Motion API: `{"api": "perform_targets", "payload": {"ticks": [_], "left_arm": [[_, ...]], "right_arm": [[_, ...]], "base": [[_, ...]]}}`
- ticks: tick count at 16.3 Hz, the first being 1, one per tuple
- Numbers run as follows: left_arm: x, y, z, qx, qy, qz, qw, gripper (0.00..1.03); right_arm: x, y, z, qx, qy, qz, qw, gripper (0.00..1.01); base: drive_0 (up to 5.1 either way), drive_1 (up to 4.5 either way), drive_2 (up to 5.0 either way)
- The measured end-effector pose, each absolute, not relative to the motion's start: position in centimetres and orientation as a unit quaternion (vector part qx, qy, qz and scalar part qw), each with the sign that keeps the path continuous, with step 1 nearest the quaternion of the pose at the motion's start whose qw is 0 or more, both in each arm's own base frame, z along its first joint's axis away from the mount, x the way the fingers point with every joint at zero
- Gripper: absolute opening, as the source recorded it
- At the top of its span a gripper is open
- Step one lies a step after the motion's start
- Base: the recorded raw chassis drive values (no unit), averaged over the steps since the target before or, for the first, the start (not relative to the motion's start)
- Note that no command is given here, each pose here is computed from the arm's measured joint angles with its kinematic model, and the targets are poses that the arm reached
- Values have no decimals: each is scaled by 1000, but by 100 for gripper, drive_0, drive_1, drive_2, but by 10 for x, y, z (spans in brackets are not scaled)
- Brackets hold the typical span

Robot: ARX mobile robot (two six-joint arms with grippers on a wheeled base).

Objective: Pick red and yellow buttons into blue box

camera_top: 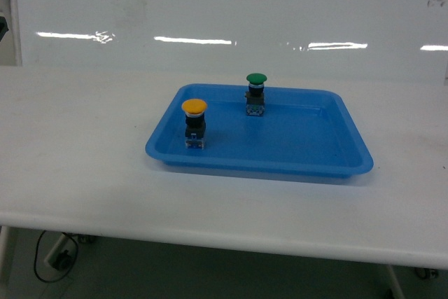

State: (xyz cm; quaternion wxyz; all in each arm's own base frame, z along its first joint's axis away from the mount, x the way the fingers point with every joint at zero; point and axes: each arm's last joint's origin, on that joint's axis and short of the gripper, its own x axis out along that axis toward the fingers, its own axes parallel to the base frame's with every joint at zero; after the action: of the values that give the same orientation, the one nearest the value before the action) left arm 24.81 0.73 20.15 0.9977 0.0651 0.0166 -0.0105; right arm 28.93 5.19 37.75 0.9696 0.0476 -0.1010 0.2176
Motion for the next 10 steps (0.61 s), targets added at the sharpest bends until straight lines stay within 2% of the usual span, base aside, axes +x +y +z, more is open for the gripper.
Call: {"api": "perform_targets", "payload": {"ticks": [5, 6, 10], "left_arm": [[248, 7, 201, 65, 17, -10, 998, 98], [248, 7, 201, 65, 17, -10, 998, 98], [248, 7, 201, 65, 17, -10, 998, 98]], "right_arm": [[255, 45, 377, 61, -97, 215, 970, 28], [254, 44, 381, 60, -112, 213, 969, 28], [255, 43, 379, 61, -105, 209, 970, 28]], "base": [[0, 0, 0], [0, 0, 0], [0, 0, 0]]}}
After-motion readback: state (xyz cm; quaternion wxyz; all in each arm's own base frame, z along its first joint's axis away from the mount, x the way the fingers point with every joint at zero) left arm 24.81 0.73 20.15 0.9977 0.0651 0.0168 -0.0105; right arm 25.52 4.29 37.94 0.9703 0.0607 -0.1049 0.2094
